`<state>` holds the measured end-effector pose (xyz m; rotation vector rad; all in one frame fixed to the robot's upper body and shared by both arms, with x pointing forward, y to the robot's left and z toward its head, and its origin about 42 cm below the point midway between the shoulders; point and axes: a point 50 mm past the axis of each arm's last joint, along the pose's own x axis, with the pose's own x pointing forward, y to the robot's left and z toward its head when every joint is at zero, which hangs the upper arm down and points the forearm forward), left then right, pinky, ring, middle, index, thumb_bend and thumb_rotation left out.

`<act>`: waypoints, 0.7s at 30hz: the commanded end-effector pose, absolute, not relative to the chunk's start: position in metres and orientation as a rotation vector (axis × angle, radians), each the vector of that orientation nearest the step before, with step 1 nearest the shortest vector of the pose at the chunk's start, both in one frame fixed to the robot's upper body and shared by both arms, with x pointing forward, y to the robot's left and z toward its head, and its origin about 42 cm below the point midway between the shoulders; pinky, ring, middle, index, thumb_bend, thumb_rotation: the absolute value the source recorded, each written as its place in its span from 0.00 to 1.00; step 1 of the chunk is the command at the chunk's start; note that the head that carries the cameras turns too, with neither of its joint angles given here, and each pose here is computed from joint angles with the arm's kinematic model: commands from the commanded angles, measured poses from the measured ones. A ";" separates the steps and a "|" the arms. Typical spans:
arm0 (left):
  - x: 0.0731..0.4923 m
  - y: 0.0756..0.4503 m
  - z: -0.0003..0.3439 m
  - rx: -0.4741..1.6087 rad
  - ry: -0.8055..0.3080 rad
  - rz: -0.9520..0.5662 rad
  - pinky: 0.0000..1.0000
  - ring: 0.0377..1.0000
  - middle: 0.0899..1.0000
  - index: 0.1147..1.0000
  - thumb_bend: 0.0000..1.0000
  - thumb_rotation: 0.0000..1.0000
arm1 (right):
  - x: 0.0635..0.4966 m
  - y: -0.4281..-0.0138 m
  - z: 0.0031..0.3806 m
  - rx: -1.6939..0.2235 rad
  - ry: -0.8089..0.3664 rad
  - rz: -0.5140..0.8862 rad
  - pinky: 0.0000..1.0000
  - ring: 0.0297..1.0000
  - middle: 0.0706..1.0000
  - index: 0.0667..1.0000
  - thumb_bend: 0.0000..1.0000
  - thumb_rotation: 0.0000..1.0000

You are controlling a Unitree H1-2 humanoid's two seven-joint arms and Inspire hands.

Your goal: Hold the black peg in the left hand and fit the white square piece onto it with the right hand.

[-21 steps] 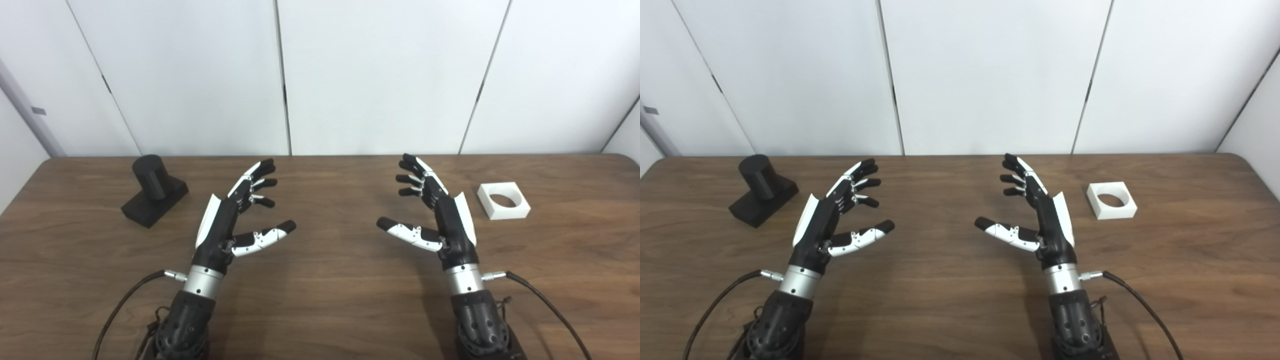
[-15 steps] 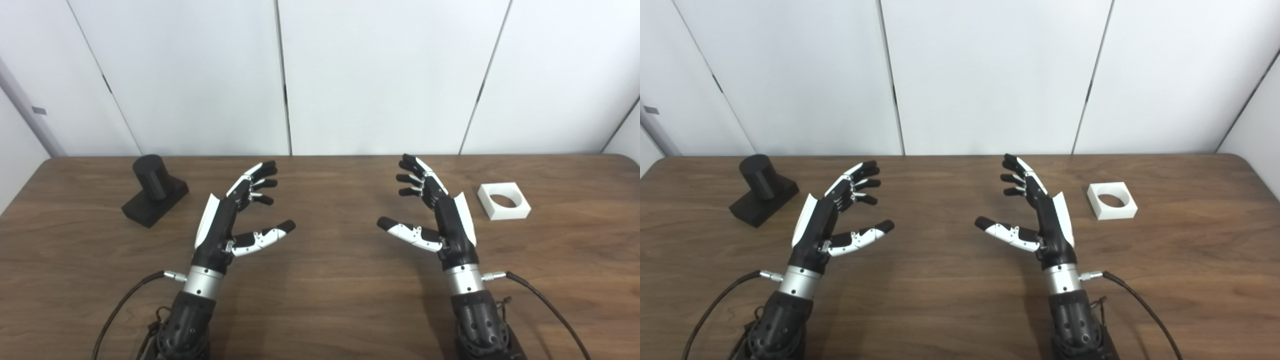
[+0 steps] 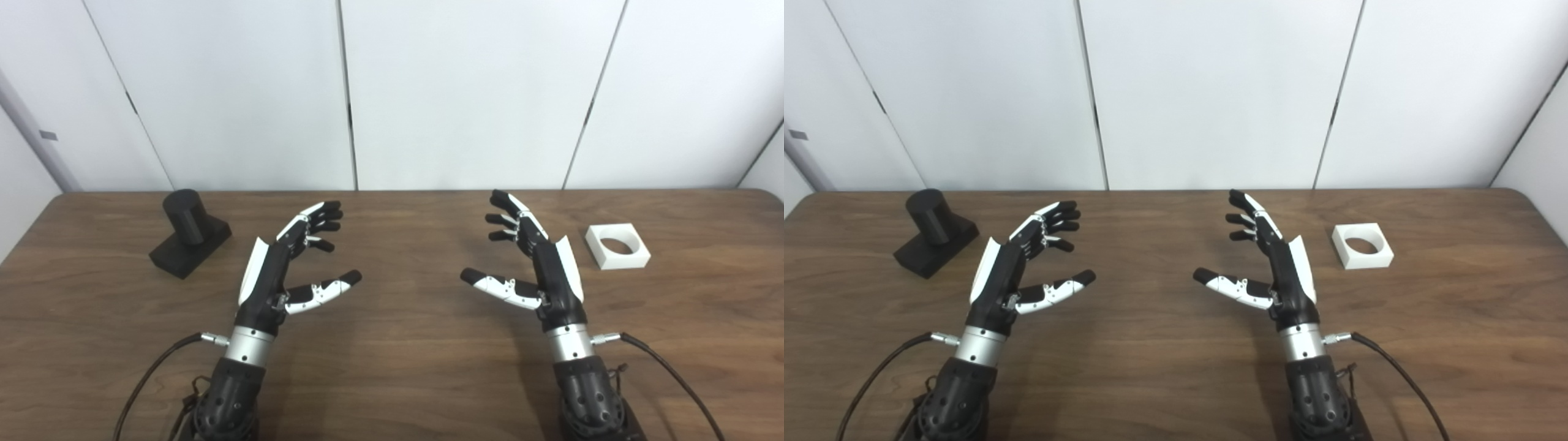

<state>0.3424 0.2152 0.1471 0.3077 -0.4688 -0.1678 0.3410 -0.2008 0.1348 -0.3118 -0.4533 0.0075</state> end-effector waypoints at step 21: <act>0.353 0.175 0.142 0.340 -0.519 -0.163 0.61 0.77 0.83 0.82 0.67 0.15 | 0.344 -0.243 0.132 -0.316 -0.469 0.005 0.70 0.78 0.84 0.87 0.71 0.38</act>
